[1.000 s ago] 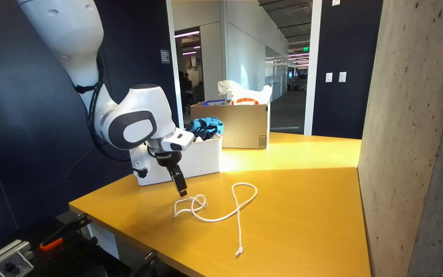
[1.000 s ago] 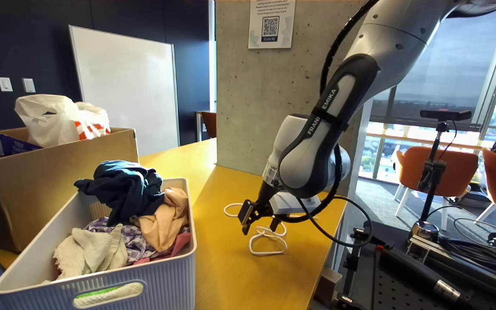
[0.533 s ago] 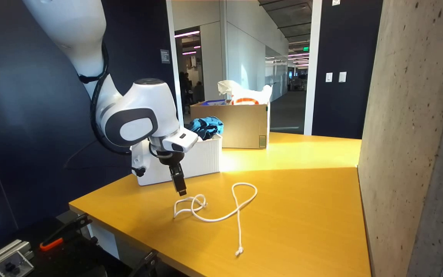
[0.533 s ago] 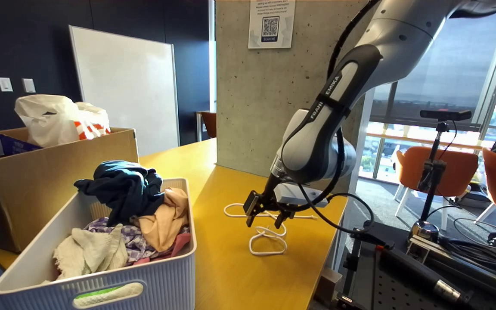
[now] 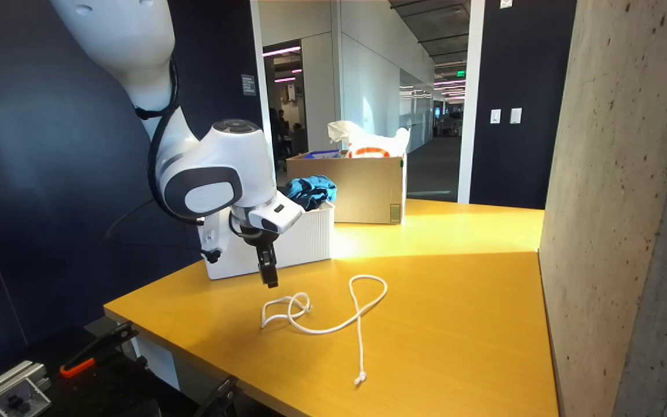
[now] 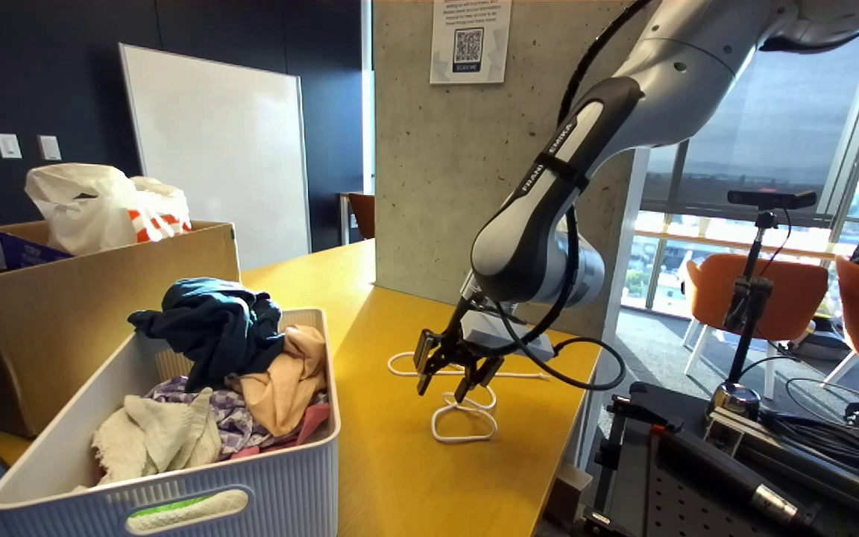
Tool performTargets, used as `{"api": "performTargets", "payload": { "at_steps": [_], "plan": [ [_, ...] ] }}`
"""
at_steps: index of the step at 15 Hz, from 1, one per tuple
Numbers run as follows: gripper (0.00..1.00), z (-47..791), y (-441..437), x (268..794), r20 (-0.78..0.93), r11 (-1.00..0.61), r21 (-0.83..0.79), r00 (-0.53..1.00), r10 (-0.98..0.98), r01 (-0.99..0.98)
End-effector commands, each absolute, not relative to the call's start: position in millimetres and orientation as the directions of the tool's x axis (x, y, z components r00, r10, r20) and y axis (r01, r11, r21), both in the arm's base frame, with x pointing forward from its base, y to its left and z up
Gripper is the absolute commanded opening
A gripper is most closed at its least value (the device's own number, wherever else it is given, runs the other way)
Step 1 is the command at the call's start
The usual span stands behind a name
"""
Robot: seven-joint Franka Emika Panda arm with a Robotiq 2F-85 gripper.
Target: Unfold the white string
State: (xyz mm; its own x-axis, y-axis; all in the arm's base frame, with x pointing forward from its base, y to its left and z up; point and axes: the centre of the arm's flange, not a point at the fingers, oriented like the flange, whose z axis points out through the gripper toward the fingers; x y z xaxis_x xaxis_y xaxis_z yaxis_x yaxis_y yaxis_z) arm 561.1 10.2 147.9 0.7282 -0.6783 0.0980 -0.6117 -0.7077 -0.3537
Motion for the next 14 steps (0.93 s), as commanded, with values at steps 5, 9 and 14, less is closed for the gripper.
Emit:
{"api": "performTargets", "payload": {
  "at_steps": [5,9,14],
  "plan": [
    [0.12,142.7,-16.0,556.8,0.037,-0.667,-0.356,0.704,-0.71,-0.654],
    [0.0,135.6,-25.2,564.8,-0.011,-0.658,-0.326,0.699,-0.715,-0.678],
    [0.0,132.1,-38.1,565.0,-0.055,-0.644,-0.288,0.684,-0.728,-0.709]
  ]
}}
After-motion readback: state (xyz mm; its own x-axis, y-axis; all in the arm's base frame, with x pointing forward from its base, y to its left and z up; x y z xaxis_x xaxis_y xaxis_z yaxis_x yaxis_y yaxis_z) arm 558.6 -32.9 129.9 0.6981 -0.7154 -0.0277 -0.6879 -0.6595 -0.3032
